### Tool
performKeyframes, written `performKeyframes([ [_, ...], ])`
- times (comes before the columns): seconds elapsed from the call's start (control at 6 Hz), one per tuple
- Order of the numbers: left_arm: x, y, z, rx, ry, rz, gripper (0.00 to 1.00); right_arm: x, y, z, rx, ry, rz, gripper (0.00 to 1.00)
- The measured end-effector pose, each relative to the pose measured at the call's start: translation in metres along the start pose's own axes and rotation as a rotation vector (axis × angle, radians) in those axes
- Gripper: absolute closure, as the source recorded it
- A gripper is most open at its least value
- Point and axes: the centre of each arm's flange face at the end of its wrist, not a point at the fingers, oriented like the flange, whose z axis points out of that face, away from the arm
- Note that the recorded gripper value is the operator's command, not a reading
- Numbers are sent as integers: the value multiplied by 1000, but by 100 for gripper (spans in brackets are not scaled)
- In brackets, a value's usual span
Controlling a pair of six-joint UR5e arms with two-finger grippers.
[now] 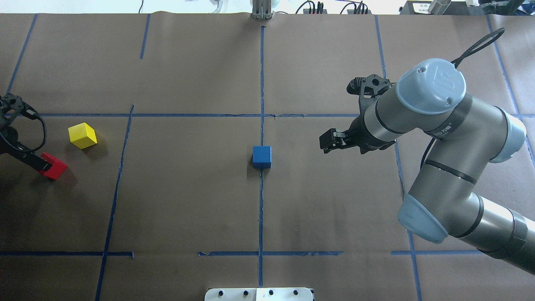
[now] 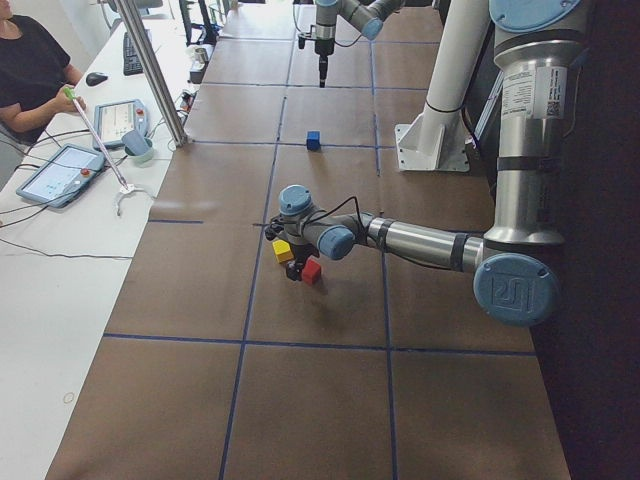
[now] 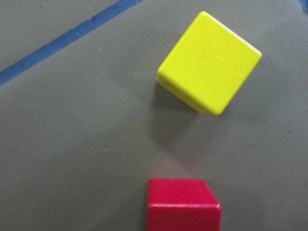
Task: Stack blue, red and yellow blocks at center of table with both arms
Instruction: 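Grasp the red cube with the left gripper and lift it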
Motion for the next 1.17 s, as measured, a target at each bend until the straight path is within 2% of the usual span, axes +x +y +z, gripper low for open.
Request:
performKeyframes([
  [0.17, 4, 0, 10, -6, -2, -3, 1, -1, 2, 2, 3, 4, -3, 0],
  [0.33, 3, 1, 15, -8, -11, -3, 39, -2, 3, 3, 8, 8, -5, 0],
  [0.5, 2, 1, 17, -6, -15, 1, 88, -3, 3, 3, 14, 9, -7, 0],
  [0.67, 2, 1, 17, 0, -14, 2, 100, -3, 2, 2, 22, 11, -8, 0],
  [0.83, 5, -1, 14, 11, -8, -26, 100, -2, 2, 1, 27, 12, -7, 0],
  [1.0, 26, -20, -3, 54, 14, -96, 100, 3, 3, -3, 31, 12, -6, 0],
  [1.17, 77, -57, -33, 118, 77, -203, 100, 19, 13, -12, 32, 15, -4, 0],
])
